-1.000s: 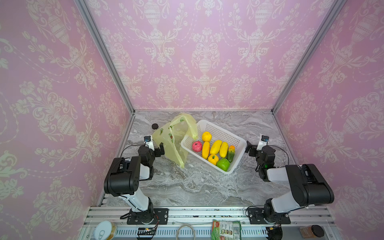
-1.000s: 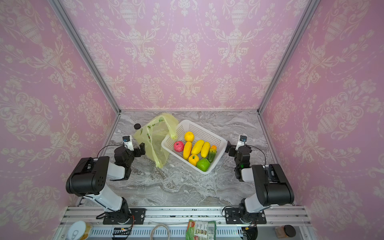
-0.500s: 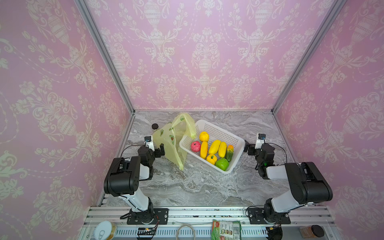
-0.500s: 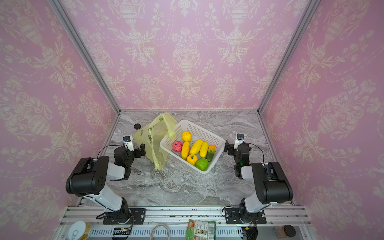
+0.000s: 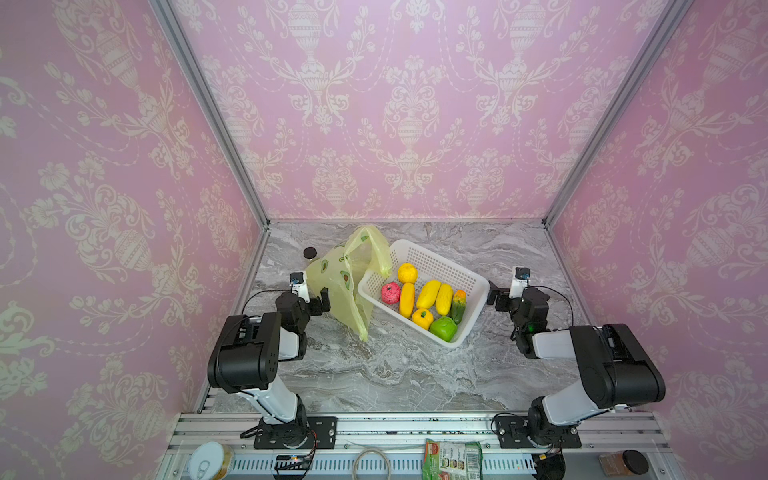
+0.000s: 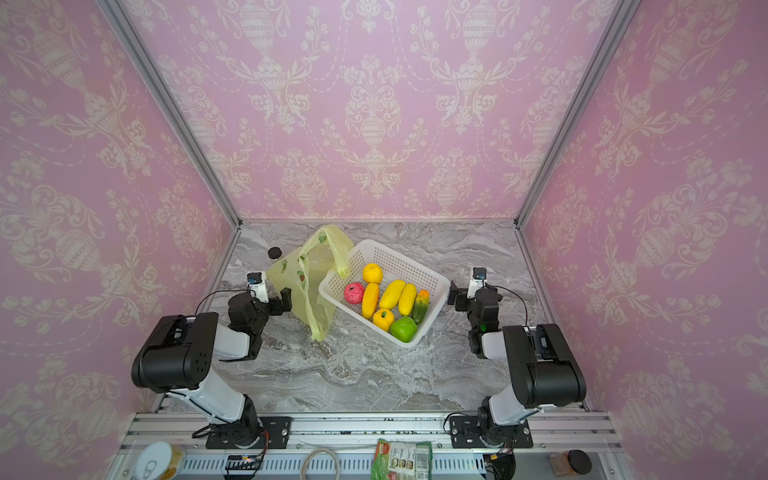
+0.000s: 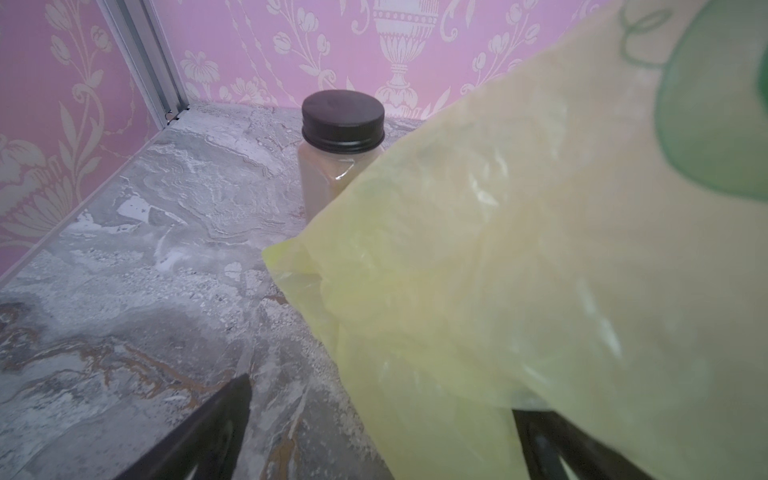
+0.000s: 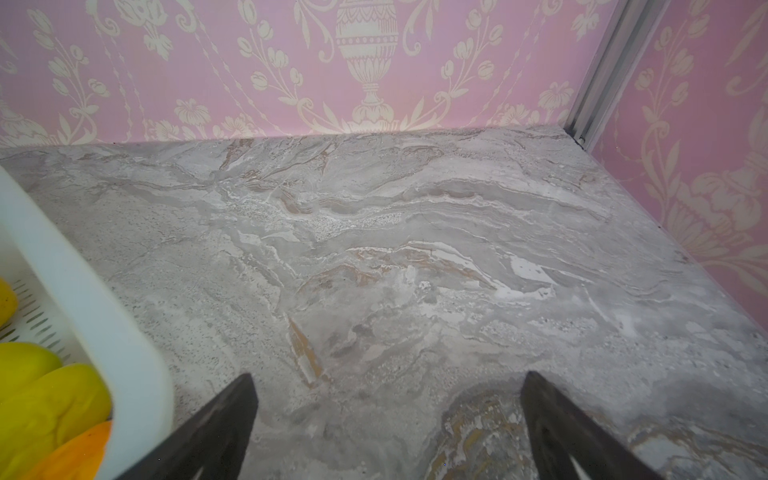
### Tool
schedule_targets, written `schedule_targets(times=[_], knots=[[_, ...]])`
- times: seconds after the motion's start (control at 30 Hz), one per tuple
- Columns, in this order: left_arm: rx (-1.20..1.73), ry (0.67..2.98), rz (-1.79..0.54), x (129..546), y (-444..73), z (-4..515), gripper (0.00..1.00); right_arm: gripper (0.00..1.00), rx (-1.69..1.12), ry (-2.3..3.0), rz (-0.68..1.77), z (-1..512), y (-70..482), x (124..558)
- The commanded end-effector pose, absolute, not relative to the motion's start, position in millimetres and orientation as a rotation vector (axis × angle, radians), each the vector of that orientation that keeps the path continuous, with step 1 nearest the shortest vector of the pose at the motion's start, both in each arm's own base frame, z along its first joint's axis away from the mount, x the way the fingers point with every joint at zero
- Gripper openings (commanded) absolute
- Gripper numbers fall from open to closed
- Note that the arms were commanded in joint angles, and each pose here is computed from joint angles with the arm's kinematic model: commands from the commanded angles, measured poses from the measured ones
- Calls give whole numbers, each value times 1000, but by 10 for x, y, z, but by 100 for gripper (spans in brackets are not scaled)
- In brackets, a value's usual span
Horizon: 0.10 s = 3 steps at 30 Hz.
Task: Untie the knot of the plastic bag and take out the fruit
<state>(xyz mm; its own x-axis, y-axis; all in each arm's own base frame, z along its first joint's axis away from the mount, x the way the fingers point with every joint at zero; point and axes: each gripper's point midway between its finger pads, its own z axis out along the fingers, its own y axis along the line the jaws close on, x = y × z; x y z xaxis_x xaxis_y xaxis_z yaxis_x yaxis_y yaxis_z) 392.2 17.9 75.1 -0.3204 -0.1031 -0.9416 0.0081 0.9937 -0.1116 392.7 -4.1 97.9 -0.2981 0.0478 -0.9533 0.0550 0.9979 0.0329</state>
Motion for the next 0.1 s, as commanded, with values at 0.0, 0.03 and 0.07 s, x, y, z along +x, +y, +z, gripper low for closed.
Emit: schedule_targets(times=[0.0, 0.03, 0.07], knots=[[-37, 1891, -114, 3944, 167, 791, 99, 100, 35, 1893, 6, 955, 35, 3949], [-37, 1892, -114, 3941, 167, 786, 99, 100, 34, 1893, 6, 954, 39, 3947], [-38, 1892, -114, 3941, 167, 787, 99, 100, 34, 1887, 6, 969, 37, 3947]])
